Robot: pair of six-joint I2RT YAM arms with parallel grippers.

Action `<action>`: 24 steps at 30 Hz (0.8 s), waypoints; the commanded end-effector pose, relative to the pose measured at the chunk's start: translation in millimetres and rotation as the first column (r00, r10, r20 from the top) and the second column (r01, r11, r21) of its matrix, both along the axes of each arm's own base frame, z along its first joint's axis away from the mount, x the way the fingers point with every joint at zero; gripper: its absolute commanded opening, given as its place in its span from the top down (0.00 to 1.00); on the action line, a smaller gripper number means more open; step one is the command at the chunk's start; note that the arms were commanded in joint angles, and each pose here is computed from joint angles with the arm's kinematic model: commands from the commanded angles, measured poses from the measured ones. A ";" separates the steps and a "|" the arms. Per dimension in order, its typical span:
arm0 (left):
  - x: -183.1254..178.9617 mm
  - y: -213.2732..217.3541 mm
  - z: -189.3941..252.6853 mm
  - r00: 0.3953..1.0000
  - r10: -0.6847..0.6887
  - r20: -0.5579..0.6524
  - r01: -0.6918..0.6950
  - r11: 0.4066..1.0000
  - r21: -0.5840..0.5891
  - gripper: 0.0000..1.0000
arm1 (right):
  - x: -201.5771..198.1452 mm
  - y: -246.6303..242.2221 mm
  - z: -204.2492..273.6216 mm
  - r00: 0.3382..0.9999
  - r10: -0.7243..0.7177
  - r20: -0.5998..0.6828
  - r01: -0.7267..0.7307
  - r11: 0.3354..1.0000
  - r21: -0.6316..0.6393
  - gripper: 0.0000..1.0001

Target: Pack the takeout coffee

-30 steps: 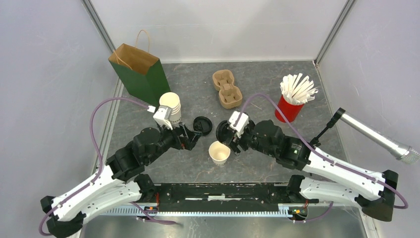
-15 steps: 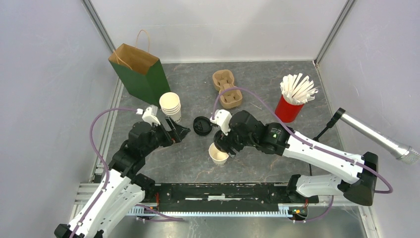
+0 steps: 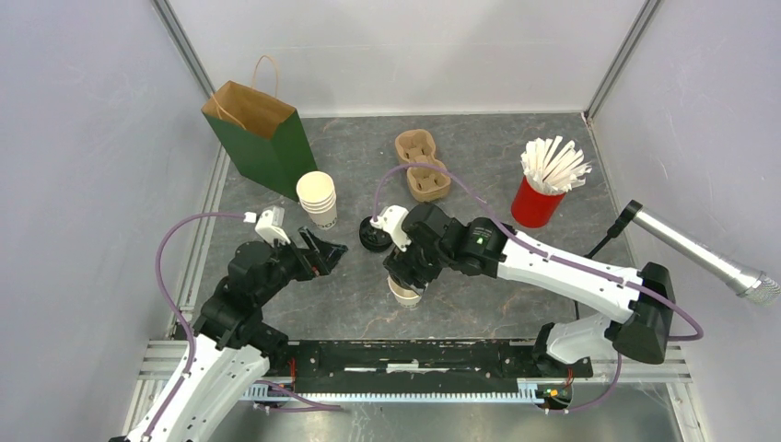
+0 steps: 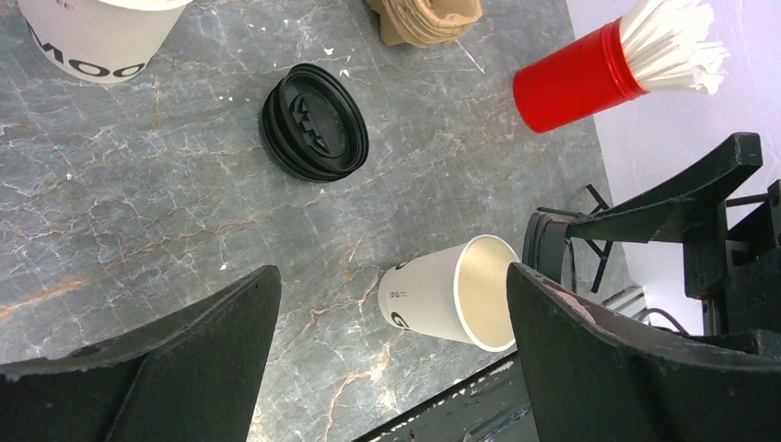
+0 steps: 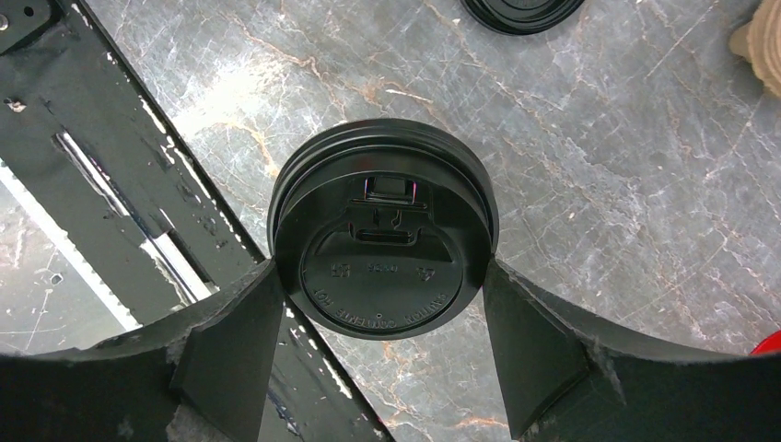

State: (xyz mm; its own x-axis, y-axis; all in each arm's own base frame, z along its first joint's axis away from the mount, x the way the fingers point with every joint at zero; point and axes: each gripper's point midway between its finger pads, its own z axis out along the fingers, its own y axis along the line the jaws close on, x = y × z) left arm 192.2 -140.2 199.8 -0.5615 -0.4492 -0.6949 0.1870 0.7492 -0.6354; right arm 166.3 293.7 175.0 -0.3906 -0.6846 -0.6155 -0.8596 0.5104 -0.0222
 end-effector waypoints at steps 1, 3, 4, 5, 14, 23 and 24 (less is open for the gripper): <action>0.9 -0.2 0.7 0.998 -0.028 0.050 0.027 0.999 0.026 0.03 | -2.5 12.3 10.8 1.000 -0.005 -0.012 0.006 1.000 0.028 0.20; 0.0 -0.6 2.0 0.998 -0.034 0.054 0.033 0.999 0.028 0.03 | -2.7 13.6 8.1 1.000 -0.006 -0.020 0.007 1.000 0.014 0.20; -0.2 -0.7 2.7 0.998 -0.036 0.057 0.035 0.999 0.027 0.03 | -3.4 14.5 5.7 1.000 -0.005 -0.025 0.005 1.000 0.005 0.21; -0.5 -1.0 2.6 0.998 -0.038 0.058 0.036 0.999 0.026 0.03 | -3.9 15.7 4.4 1.000 -0.003 -0.031 0.003 1.000 0.000 0.20; -2.1 -3.2 4.1 0.996 -0.051 0.070 0.050 0.999 0.015 0.03 | -0.3 12.9 -13.4 0.999 0.000 -0.045 -0.004 0.996 -0.094 0.18; -2.4 -4.1 3.4 0.996 -0.056 0.068 0.055 0.998 0.013 0.03 | -0.6 17.7 -22.8 0.998 0.012 -0.062 -0.019 0.994 -0.105 0.16; -2.4 -4.2 3.4 0.996 -0.055 0.068 0.055 0.998 0.012 0.03 | -0.7 16.9 -25.0 0.998 0.014 -0.065 -0.021 0.993 -0.114 0.16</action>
